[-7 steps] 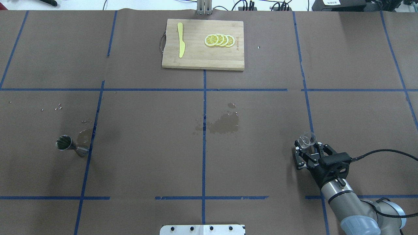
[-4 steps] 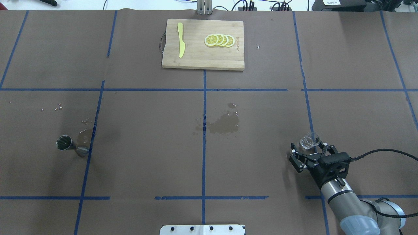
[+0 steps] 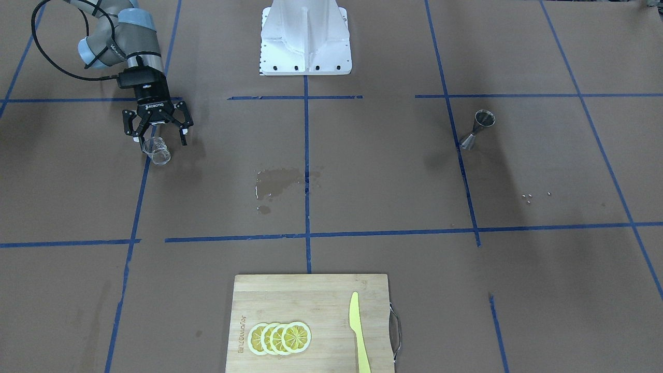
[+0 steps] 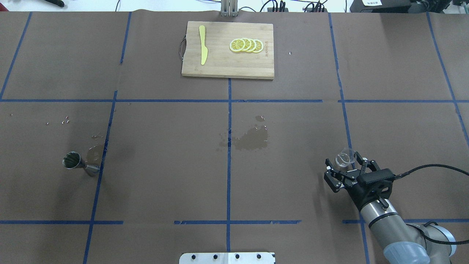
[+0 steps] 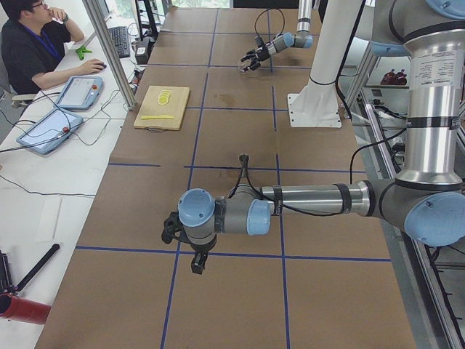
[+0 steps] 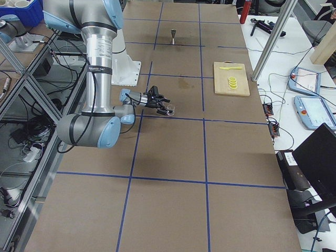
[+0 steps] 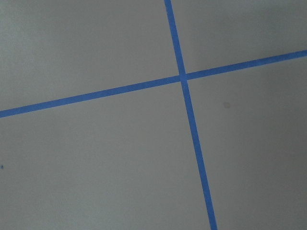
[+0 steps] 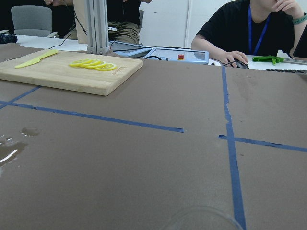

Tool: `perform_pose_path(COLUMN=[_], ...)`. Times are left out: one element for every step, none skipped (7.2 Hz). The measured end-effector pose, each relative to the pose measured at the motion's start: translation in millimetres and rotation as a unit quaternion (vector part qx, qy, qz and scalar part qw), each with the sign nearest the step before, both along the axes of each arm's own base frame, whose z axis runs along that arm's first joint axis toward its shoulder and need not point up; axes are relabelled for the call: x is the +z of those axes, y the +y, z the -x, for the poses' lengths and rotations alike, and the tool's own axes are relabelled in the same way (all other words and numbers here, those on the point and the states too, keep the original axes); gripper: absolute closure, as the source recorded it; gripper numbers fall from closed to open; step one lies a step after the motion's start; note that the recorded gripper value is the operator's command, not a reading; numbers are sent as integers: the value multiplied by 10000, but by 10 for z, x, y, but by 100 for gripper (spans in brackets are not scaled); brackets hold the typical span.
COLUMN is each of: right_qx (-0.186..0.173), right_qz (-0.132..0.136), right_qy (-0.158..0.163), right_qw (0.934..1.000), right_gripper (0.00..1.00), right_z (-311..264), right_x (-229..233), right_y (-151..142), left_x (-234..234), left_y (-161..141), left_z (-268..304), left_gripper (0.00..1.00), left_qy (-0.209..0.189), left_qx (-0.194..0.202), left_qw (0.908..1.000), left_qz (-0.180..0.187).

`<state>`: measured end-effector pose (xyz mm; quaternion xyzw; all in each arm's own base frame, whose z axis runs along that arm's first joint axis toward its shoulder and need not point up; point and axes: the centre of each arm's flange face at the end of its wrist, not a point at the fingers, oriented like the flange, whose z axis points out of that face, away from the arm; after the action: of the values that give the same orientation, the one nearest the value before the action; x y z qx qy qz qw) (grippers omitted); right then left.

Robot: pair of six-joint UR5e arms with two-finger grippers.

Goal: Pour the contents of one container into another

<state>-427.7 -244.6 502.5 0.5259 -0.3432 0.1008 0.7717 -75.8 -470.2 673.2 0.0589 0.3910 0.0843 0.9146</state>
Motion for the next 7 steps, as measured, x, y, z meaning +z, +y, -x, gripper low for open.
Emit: perform_pose_path(right_qx=[48, 117, 182, 211, 177, 63, -115], right_qz=[-48, -99, -144, -164, -132, -26, 128], right_qy=[74, 182, 272, 296, 259, 206, 194], right_qw=[9999, 9997, 9994, 9992, 9994, 9998, 9997], right_gripper=[0, 0, 0, 0, 0, 0, 0], right_z=[-50, -114, -187, -264, -351, -454, -588], right_x=[-3, -3, -33, -110, -201, -256, -264], right_y=[-28, -98, -192, -292, -413, -578, -795], left_x=[-5, -12, -27, -45, -56, -62, -69], left_y=[-2, -4, -7, -10, -12, -13, -14], left_z=[0, 0, 0, 0, 0, 0, 0], left_gripper=[0, 0, 0, 0, 0, 0, 0], left_qy=[0, 0, -1, -1, 1, 3, 3], left_qx=[-3, -5, -6, -6, -5, -2, 0], left_qw=[10000, 10000, 10000, 10000, 10000, 10000, 10000], left_qz=[-1, -7, -22, -40, -51, -60, -70])
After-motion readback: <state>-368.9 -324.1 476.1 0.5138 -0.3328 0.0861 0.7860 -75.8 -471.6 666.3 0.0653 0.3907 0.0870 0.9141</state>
